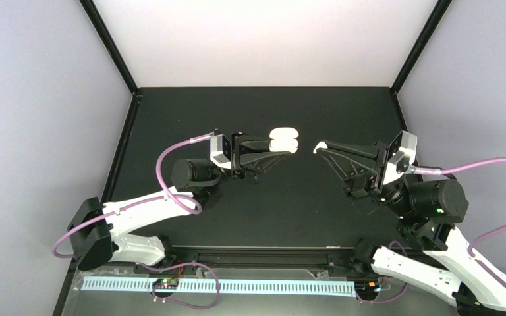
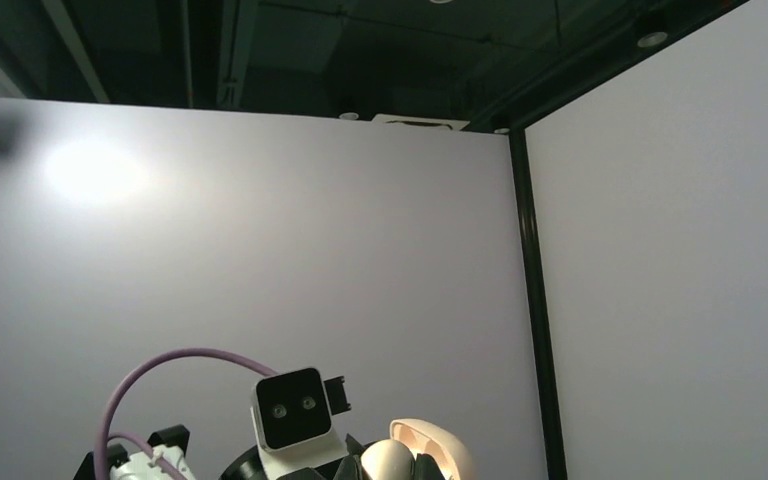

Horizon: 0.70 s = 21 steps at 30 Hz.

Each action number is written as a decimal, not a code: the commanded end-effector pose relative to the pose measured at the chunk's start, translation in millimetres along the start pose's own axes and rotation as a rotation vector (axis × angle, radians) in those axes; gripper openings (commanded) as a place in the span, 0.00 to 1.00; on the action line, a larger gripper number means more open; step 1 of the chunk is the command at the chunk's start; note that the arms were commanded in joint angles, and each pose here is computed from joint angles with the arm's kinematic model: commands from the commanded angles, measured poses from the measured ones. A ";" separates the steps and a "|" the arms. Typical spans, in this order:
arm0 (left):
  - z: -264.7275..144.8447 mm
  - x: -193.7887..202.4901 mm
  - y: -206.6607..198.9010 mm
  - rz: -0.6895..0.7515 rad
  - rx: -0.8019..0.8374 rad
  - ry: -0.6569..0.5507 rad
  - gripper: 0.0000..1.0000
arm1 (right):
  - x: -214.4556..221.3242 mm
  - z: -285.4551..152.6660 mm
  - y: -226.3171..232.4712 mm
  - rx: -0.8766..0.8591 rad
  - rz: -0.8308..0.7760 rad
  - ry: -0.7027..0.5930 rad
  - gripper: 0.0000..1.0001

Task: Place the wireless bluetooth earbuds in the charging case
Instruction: Place the earbud in the charging case.

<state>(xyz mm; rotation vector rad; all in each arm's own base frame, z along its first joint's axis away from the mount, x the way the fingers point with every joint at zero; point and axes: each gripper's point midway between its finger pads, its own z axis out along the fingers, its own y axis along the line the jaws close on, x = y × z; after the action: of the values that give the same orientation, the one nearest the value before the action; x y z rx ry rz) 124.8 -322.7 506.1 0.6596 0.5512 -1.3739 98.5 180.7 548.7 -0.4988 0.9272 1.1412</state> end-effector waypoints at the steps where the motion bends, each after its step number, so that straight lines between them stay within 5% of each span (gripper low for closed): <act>1: 5.1 -24.0 -15.1 -0.003 0.084 -0.060 0.02 | -6.8 -0.1 10.0 -0.050 -0.033 0.000 0.01; 21: 9.8 -4.0 -36.8 0.002 0.245 0.023 0.02 | 14.9 6.0 27.3 -0.169 -0.078 0.093 0.01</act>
<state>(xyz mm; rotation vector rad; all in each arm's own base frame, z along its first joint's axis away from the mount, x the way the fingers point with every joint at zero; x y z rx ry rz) 95.5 -330.9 504.2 0.8414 0.4658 -1.4454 82.3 204.3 536.4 -0.6996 0.9151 1.1448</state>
